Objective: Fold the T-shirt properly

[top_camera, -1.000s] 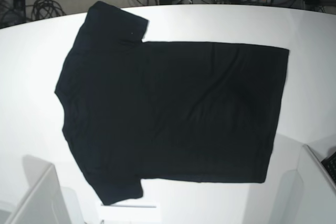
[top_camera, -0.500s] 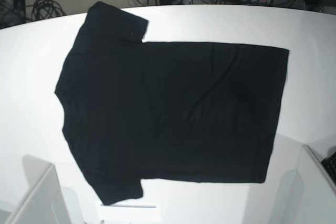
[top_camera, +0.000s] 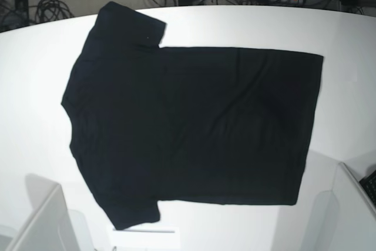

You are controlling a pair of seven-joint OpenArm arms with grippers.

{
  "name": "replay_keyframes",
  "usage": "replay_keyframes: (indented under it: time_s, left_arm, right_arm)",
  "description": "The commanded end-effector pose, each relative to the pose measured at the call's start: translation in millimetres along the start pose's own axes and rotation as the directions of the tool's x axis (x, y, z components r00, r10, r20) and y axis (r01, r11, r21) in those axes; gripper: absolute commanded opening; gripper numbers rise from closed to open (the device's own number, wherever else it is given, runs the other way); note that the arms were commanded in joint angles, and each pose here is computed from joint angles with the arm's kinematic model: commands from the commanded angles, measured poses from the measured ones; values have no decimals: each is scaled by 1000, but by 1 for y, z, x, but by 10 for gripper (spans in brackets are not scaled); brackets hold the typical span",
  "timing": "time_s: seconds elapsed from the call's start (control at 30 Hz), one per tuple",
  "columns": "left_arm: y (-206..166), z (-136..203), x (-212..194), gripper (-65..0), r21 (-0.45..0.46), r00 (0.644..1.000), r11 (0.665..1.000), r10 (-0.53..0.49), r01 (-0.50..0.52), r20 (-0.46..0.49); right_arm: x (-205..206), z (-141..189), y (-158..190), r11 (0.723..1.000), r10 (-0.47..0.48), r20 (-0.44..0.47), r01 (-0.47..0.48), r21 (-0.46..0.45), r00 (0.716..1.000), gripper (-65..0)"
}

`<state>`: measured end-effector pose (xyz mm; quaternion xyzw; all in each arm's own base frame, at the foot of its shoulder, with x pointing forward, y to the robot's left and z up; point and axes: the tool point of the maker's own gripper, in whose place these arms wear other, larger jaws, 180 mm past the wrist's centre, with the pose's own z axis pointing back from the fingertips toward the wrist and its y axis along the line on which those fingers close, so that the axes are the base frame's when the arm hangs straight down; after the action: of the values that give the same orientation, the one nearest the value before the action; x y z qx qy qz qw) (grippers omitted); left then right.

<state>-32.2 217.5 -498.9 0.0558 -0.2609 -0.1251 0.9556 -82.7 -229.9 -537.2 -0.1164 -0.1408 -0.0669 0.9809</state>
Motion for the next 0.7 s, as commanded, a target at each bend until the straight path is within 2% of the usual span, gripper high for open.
replay_keyframes:
  time_s: [0.0, 0.13, 0.3, 0.37, 0.53, 0.67]
  left_arm:
    - [12, 7, 5, -650, 26, 1000, 1000, -12, 12, 24]
    - [27, 16, 18, -650, 62, 998, 998, -19, 15, 55]
    - [35, 36, 39, -650, 81, 993, 996, -35, 26, 110]
    - [34, 45, 56, -650, 78, 988, 997, -34, 22, 151]
    - [46, 55, 91, -650, 73, 960, 987, 122, -145, 250]
    - [69, 62, 111, -650, 98, 927, 964, 204, -246, 314]
  right_arm:
    - [-7, 8, -5, 1000, 12, -24, -12, -8, 1000, -650]
    - [2, 20, -11, 1000, 22, -32, -22, -15, 999, -650]
    - [36, 37, -7, 1000, 16, 63, -15, -13, 998, -650]
    - [55, 41, -16, 999, 7, 111, -3, -36, 994, -650]
    - [102, 47, -28, 994, -51, 232, 72, -83, 971, -650]
    - [157, 63, -32, 984, -103, 363, 147, -98, 926, -650]
